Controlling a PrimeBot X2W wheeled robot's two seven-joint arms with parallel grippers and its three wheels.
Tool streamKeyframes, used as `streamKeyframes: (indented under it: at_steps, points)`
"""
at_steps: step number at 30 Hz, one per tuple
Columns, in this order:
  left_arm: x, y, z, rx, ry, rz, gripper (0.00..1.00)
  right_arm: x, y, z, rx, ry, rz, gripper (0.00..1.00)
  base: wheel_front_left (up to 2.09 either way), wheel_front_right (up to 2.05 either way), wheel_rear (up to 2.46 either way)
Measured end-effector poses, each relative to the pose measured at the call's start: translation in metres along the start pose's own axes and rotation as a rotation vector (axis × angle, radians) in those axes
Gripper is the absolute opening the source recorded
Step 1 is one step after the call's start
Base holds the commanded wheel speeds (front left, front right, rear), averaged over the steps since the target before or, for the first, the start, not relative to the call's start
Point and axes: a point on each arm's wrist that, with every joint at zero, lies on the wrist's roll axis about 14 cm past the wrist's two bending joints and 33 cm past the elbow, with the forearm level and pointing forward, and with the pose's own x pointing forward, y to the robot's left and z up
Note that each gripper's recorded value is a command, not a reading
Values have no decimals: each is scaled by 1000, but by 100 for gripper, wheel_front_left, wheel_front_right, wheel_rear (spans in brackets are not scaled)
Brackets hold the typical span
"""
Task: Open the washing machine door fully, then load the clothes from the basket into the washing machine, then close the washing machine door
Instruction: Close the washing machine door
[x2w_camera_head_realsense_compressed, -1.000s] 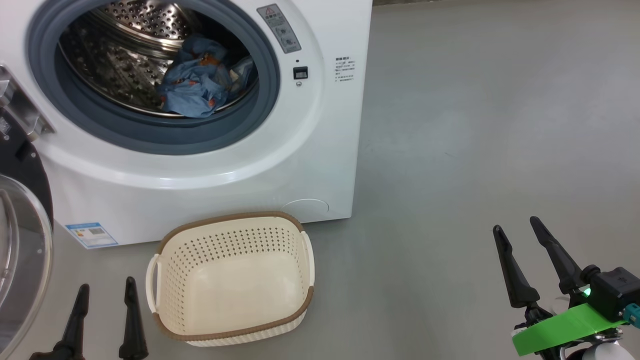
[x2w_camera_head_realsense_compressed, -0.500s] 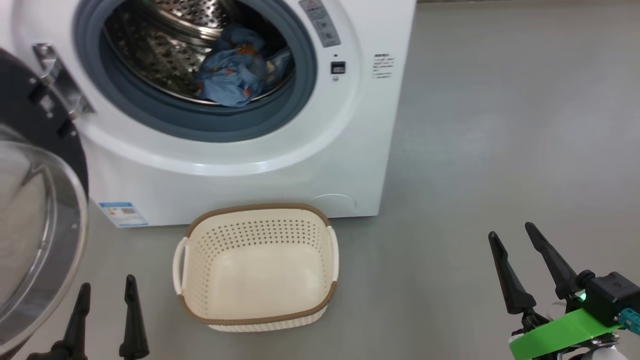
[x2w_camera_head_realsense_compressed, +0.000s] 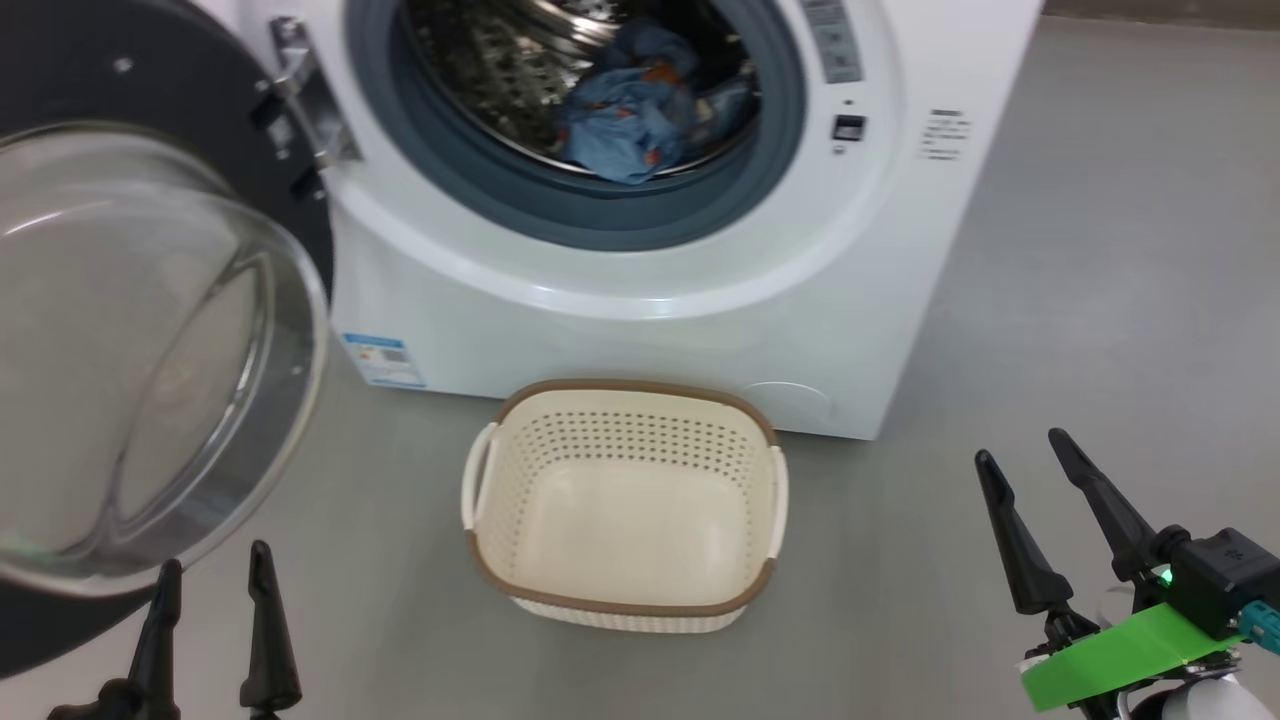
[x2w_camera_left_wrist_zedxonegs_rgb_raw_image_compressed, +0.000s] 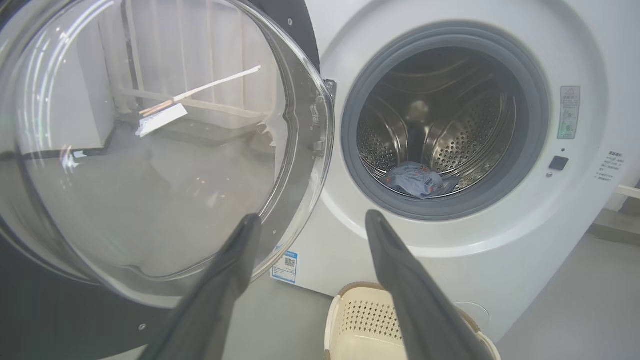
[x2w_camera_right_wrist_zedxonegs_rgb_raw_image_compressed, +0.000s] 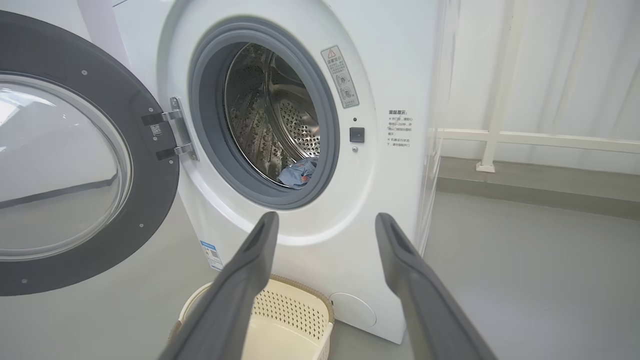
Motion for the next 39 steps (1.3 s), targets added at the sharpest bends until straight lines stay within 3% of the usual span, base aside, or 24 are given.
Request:
streamKeyframes:
  at_steps: [14,28,39]
  points:
    - [-38,57,14,0,-30,193,100,44,71,-18,34,33,241,100,0,0,0]
    - [-64,82,19,17,-35,288,100,60,106,-30,59,57,349,100,0,0,0]
    - [-69,90,23,26,-44,326,100,66,112,-33,64,60,370,100,0,0,0]
